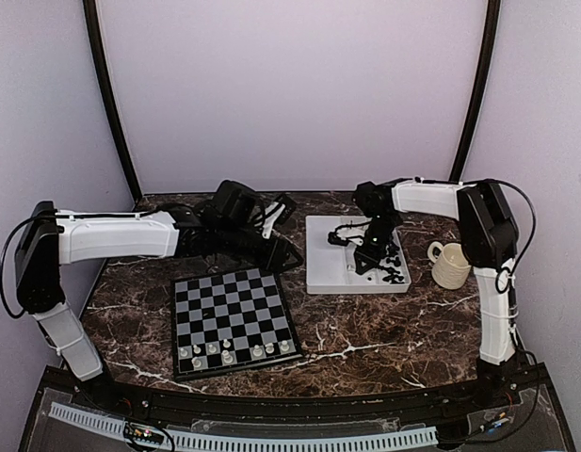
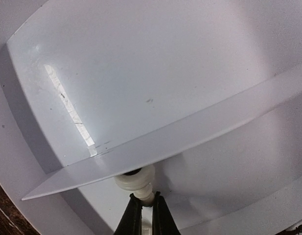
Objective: Set up the chess pieces on the board
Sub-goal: Pick up the bishop from the storage box, then pass from the right arm to the left
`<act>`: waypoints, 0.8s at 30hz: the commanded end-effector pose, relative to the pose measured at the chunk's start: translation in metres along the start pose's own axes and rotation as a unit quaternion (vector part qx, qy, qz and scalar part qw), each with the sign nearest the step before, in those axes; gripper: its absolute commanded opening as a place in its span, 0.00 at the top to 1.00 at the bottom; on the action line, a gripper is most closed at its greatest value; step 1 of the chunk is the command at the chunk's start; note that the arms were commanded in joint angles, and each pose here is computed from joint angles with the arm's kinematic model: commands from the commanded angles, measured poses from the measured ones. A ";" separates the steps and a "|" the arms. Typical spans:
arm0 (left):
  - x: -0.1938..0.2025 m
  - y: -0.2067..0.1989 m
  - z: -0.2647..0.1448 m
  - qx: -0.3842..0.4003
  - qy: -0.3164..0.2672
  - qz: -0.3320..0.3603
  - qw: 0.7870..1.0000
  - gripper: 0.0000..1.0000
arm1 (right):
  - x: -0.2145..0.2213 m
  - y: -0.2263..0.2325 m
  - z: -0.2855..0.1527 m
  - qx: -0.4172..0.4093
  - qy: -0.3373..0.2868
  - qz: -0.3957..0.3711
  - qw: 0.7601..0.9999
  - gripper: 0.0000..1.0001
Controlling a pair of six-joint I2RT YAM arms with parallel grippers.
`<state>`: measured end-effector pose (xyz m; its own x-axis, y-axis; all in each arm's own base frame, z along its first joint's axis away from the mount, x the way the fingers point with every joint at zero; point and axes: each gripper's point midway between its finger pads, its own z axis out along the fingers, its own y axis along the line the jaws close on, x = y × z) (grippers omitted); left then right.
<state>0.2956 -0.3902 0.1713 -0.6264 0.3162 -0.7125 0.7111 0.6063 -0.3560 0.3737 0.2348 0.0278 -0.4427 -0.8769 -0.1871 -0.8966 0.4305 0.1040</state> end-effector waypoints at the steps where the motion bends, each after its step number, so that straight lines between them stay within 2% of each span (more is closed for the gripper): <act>1: -0.013 -0.011 0.002 0.034 -0.013 -0.001 0.999 0.53 | -0.006 0.006 -0.037 0.013 -0.041 0.002 0.999 0.94; 8: -0.039 -0.029 0.017 0.096 -0.049 -0.035 0.994 0.53 | -0.013 0.021 -0.075 0.010 -0.078 -0.004 0.997 0.94; 15: -0.070 -0.030 0.048 0.152 -0.074 -0.124 0.978 0.51 | -0.033 0.035 -0.108 -0.004 -0.125 -0.013 0.992 0.94; 24: -0.080 -0.023 0.082 0.172 -0.060 -0.219 0.958 0.52 | -0.041 0.048 -0.121 -0.010 -0.139 -0.031 0.990 0.94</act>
<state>0.3499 -0.4772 0.1637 -0.8299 0.0451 -0.5561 0.5151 0.4446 -0.7328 0.3571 0.2548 0.1307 -0.4081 -0.8212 -0.3989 -0.9102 0.4000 0.1076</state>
